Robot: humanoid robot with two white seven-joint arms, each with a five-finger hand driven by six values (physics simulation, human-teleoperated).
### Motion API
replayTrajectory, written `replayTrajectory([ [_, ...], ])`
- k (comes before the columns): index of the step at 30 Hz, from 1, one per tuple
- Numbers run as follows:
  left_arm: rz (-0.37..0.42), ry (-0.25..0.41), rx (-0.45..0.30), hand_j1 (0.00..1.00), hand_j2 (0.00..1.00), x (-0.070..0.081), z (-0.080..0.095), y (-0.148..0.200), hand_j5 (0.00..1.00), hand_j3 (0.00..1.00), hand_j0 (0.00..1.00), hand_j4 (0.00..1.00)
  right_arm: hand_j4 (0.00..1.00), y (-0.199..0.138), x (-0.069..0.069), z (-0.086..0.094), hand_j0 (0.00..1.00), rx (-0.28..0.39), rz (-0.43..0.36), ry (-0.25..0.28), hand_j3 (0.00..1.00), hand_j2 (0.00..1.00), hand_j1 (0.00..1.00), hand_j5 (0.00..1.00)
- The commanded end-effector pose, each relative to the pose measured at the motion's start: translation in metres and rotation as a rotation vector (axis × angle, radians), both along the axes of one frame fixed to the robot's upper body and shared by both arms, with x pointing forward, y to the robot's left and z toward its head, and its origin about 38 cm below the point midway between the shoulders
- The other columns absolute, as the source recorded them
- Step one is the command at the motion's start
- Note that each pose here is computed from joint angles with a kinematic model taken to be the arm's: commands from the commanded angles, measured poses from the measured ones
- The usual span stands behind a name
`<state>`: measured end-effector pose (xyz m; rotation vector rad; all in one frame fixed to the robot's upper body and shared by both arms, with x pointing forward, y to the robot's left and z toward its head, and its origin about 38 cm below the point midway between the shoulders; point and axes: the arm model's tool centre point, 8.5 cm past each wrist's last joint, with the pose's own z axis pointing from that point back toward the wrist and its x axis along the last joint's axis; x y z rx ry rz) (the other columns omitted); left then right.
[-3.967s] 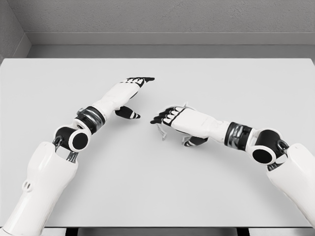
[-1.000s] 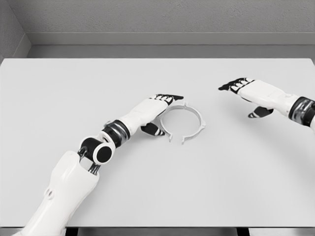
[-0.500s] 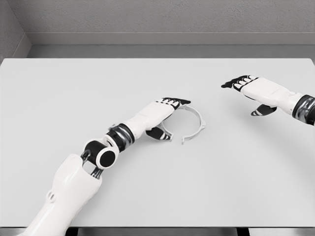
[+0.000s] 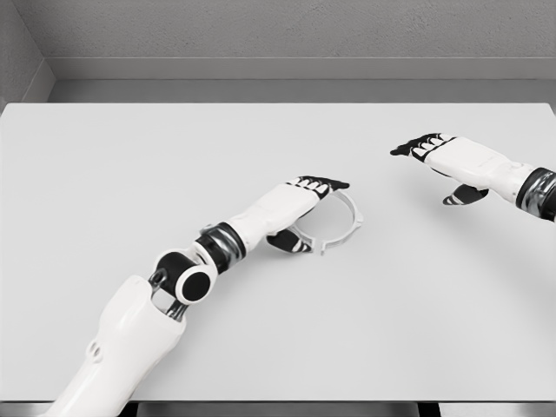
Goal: Assemble PVC drainage pipe clamps
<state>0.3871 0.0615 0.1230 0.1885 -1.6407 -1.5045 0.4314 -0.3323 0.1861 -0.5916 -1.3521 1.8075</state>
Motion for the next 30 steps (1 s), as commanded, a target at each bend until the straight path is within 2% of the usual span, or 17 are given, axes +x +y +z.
replayTrajectory([
  [1,-0.009,-0.002,-0.006,1.0,1.0,-0.002,0.002,-0.003,1.0,1.0,1.0,1.0,1.0,0.0,0.0,0.001,1.0,0.004,-0.001,0.0,1.0,1.0,1.0,1.0],
  [10,-0.004,-0.013,-0.014,1.0,1.0,-0.005,0.006,0.002,1.0,1.0,1.0,1.0,1.0,-0.002,0.001,0.0,1.0,0.003,-0.006,0.002,1.0,1.0,1.0,1.0],
  [16,0.019,-0.011,-0.004,1.0,1.0,0.002,0.007,0.007,1.0,1.0,1.0,1.0,1.0,-0.003,0.001,0.0,1.0,0.005,-0.01,0.001,1.0,1.0,1.0,1.0],
  [18,0.051,0.005,0.0,1.0,1.0,0.009,0.002,0.016,1.0,1.0,1.0,1.0,1.0,-0.003,0.001,0.001,1.0,0.005,-0.01,-0.001,1.0,1.0,1.0,1.0],
  [23,0.058,0.027,0.011,1.0,1.0,0.014,-0.006,0.015,1.0,1.0,1.0,1.0,1.0,-0.004,0.001,0.001,1.0,0.004,-0.012,0.001,1.0,1.0,1.0,1.0],
  [30,0.045,0.029,-0.002,1.0,1.0,0.011,-0.005,0.006,1.0,1.0,1.0,1.0,1.0,-0.003,0.001,0.0,1.0,0.004,-0.01,0.002,1.0,1.0,1.0,1.0],
])
